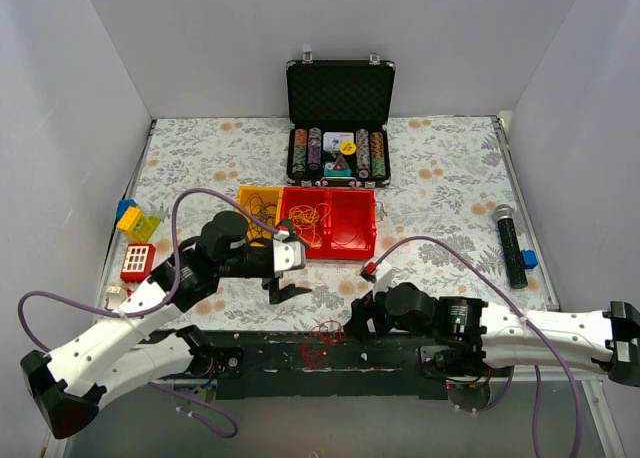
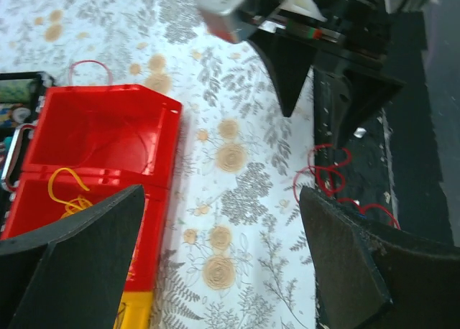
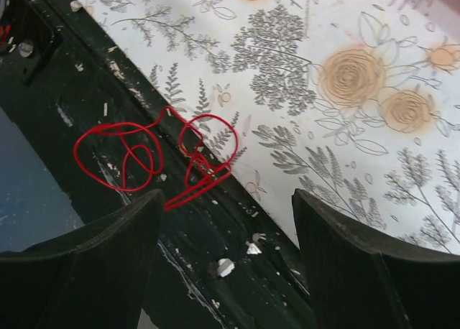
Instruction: Untangle the cables
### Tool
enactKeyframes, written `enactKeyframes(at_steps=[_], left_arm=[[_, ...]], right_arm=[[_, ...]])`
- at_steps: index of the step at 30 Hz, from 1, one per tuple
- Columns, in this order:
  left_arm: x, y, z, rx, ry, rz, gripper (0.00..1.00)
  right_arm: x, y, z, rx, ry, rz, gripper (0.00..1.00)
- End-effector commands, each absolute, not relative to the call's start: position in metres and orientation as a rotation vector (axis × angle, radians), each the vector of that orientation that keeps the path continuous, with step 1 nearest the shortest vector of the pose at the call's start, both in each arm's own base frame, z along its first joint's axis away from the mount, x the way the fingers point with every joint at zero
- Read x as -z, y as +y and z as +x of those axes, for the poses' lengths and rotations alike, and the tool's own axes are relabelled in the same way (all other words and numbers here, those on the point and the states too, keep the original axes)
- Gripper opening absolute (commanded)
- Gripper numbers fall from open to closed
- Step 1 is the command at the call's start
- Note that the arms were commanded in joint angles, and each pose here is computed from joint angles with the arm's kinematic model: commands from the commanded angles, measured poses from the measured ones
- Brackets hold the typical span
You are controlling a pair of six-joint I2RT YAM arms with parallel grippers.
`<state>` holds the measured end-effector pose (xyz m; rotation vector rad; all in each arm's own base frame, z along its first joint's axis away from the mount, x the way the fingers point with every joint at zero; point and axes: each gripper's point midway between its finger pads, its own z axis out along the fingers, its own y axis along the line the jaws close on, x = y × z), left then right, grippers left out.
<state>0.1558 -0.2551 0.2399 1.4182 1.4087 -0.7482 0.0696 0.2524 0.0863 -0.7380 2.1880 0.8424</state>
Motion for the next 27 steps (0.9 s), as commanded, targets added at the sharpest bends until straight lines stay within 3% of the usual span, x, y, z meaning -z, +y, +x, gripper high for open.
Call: enactKeyframes(at_steps=[1,5,10,13,16,21,24,27], left_arm=[[-0.205,-0.254,0.133,0.758,1.384,1.589,0.9],[-0.201,-0.253,0.152,0.648,1.381,1.55,0.9],[-0.215,-0.255,0.179,0.551,1.423,1.443,0.92],[-0.228,-0.256,0.19,0.517,1.421,1.382,0.92],[-0.237,-0.254,0.197,0.478,1.405,1.352,0.92],[-0.268,-0.247,0.221,0.38,1.393,1.215,0.92],[-0.298,-0.24,0.242,0.362,1.429,1.028,0.92],[-0.325,-0.226,0.266,0.385,1.505,0.787,0.98]], right_arm=[[-0.103,0.281,0.057,-1.018,2.129,-0.773,0.8],[-0.095,0.289,0.051,-1.036,2.162,-0.799,0.74],[-0.077,0.289,0.046,-0.995,2.236,-0.832,0.52],[-0.079,0.29,0.048,-0.982,2.239,-0.83,0.32],[-0.081,0.285,0.058,-0.905,2.244,-0.806,0.02],[-0.123,0.277,0.084,-0.782,2.149,-0.744,0.01],[-0.18,0.269,0.111,-0.715,2.008,-0.677,0.01],[-0.224,0.256,0.136,-0.631,1.907,-0.602,0.01]])
